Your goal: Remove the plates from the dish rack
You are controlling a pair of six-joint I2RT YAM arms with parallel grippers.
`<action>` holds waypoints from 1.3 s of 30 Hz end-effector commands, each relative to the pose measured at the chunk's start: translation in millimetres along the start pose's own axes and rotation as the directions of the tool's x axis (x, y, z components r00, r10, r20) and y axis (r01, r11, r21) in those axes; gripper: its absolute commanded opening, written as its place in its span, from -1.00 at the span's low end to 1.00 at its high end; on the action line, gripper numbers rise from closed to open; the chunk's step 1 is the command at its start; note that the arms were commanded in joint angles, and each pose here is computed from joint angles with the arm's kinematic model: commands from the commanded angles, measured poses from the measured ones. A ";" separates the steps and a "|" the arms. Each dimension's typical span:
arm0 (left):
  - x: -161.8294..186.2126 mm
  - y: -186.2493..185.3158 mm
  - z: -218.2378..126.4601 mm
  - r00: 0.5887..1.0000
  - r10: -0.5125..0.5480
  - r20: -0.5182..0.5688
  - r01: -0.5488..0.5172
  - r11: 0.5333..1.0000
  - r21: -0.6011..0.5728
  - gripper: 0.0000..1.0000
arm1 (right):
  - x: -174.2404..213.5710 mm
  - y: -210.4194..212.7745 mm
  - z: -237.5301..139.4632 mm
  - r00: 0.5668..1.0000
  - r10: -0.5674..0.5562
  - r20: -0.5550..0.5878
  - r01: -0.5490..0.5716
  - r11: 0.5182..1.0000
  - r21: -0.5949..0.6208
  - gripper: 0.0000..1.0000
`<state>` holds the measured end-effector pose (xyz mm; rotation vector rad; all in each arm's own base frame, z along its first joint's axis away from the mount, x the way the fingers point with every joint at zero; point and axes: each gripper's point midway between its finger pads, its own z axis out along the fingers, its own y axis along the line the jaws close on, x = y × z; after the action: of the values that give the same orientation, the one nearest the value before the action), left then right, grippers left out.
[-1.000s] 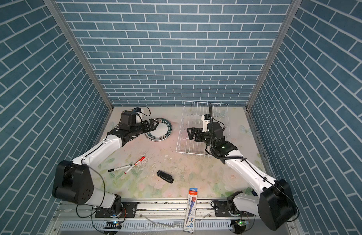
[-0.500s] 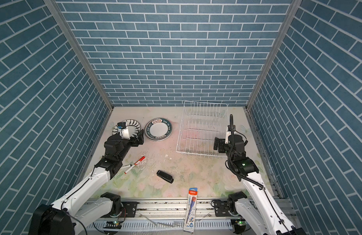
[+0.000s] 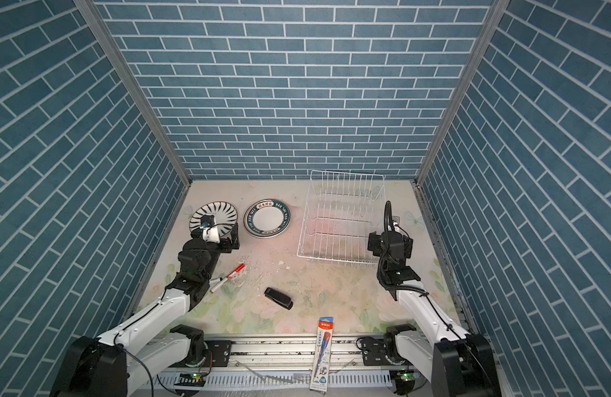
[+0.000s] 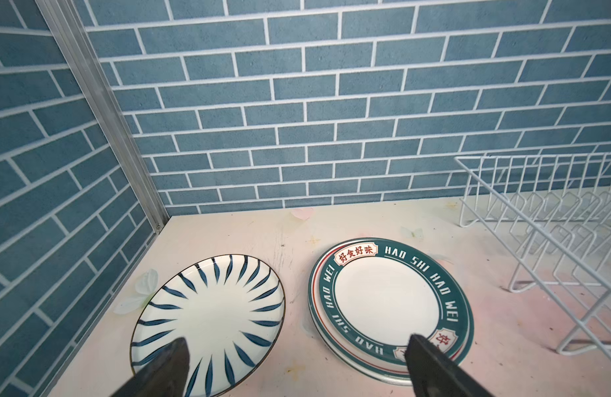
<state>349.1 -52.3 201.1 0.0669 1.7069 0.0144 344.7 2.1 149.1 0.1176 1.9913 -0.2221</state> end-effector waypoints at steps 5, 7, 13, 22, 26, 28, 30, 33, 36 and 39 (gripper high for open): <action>-7.9 24.4 1.0 0.996 0.081 0.036 -0.075 0.987 -0.141 0.99 | 3.9 -26.0 23.7 0.996 0.034 0.076 -0.038 0.998 0.049 0.98; -3.6 28.3 2.7 0.996 0.091 0.020 -0.086 0.983 -0.162 0.99 | 6.5 -31.4 28.5 0.995 0.053 0.080 -0.057 0.997 0.051 0.98; 19.9 30.8 13.6 0.993 0.111 -0.047 -0.118 0.977 -0.178 0.99 | 17.3 -41.0 43.6 0.988 0.107 0.108 -0.112 0.993 0.044 0.98; 32.8 39.6 8.2 0.995 0.089 -0.036 -0.095 0.972 -0.213 0.99 | 31.6 -34.7 53.5 0.981 0.112 0.157 -0.112 0.994 -0.011 0.98; 33.0 40.4 7.3 0.996 0.085 -0.037 -0.091 0.973 -0.212 0.99 | 34.5 -27.7 54.6 0.982 0.096 0.160 -0.089 0.995 -0.049 0.98; 33.5 42.0 8.6 0.996 0.079 -0.044 -0.087 0.973 -0.213 0.99 | 33.3 -24.0 56.3 0.982 0.088 0.165 -0.078 0.995 -0.066 0.98; 34.8 42.7 9.5 0.995 0.085 -0.056 -0.095 0.973 -0.212 0.99 | 35.1 -21.7 58.8 0.987 0.081 0.141 -0.071 0.995 -0.074 0.98; 42.1 40.7 9.6 0.990 0.100 -0.095 -0.117 0.974 -0.193 0.99 | 34.5 -19.9 61.8 0.989 0.074 0.127 -0.064 0.995 -0.082 0.98; 49.3 41.6 9.2 0.989 0.122 -0.087 -0.137 0.971 -0.196 0.99 | 33.8 -19.4 63.5 0.990 0.073 0.121 -0.063 0.995 -0.082 0.98; 55.5 47.4 17.2 0.989 0.124 -0.080 -0.137 0.970 -0.201 0.99 | 33.7 -19.2 65.5 0.991 0.072 0.110 -0.063 0.995 -0.080 0.98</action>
<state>357.9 -7.5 153.0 0.0140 1.7647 0.2855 391.8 -39.1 145.6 0.1807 1.6735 -0.1035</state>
